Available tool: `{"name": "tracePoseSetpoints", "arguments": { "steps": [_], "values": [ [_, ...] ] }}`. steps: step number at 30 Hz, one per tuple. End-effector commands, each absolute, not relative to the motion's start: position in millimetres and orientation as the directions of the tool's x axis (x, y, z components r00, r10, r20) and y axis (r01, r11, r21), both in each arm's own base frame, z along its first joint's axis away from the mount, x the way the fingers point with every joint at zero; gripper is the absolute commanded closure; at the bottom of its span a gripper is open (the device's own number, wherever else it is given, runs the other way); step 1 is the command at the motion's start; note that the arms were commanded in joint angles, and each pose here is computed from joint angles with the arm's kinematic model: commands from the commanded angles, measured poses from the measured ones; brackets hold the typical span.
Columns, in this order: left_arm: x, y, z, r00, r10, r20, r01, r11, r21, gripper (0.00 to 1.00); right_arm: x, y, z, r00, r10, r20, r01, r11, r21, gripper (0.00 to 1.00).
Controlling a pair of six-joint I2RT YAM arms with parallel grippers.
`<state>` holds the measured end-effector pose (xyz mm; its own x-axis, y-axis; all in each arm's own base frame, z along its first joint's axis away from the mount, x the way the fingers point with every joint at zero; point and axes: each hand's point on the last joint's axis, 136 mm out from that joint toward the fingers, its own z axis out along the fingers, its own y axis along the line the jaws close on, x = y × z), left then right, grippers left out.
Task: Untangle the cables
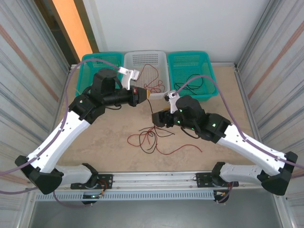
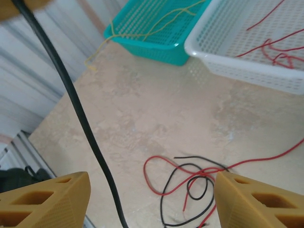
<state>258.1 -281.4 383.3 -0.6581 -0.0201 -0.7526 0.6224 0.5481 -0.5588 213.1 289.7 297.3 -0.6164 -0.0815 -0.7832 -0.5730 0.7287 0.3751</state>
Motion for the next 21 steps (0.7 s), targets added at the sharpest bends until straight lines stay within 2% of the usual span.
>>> {"name": "tracePoseSetpoints", "arguments": {
  "steps": [1,3,5,7,10,12,14,16,17,19,21],
  "values": [
    [246,-272,435,-0.594,-0.099,-0.798,0.677,0.475,-0.563,1.0,209,309,310,-0.58,-0.103,-0.808,-0.63,0.686,0.365,0.37],
    [246,-268,441,-0.59,-0.116,-0.799,0.674,0.474,-0.566,1.0,210,313,307,-0.582,-0.105,-0.806,-0.627,0.689,0.363,0.45],
    [246,-264,445,-0.589,-0.137,-0.796,0.672,0.465,-0.577,1.0,211,315,305,-0.585,-0.105,-0.804,-0.624,0.692,0.364,0.72],
    [249,-258,444,-0.59,-0.149,-0.794,0.659,0.479,-0.58,1.0,213,314,307,-0.583,-0.102,-0.806,-0.617,0.702,0.357,0.86],
    [257,-248,434,-0.605,-0.171,-0.778,0.619,0.514,-0.594,1.0,214,309,315,-0.565,-0.091,-0.82,-0.613,0.711,0.343,1.0],
    [261,-242,426,-0.617,-0.184,-0.765,0.593,0.53,-0.606,0.99,216,302,325,-0.541,-0.069,-0.838,-0.605,0.724,0.331,1.0],
    [264,-237,417,-0.625,-0.193,-0.757,0.573,0.544,-0.612,0.79,221,293,336,-0.509,-0.047,-0.859,-0.595,0.74,0.312,1.0],
    [267,-236,405,-0.632,-0.195,-0.75,0.558,0.557,-0.615,0.51,231,282,353,-0.477,-0.021,-0.878,-0.579,0.76,0.296,1.0],
    [268,-236,399,-0.638,-0.192,-0.746,0.55,0.565,-0.615,0.42,238,276,360,-0.468,-0.007,-0.884,-0.562,0.774,0.292,1.0],
    [270,-235,379,-0.662,-0.18,-0.727,0.521,0.587,-0.62,0.35,258,260,377,-0.454,0.028,-0.89,-0.518,0.805,0.29,1.0],
    [273,-235,356,-0.695,-0.168,-0.699,0.484,0.609,-0.628,0.34,277,246,395,-0.432,0.061,-0.9,-0.487,0.824,0.29,1.0]
  ]
}}
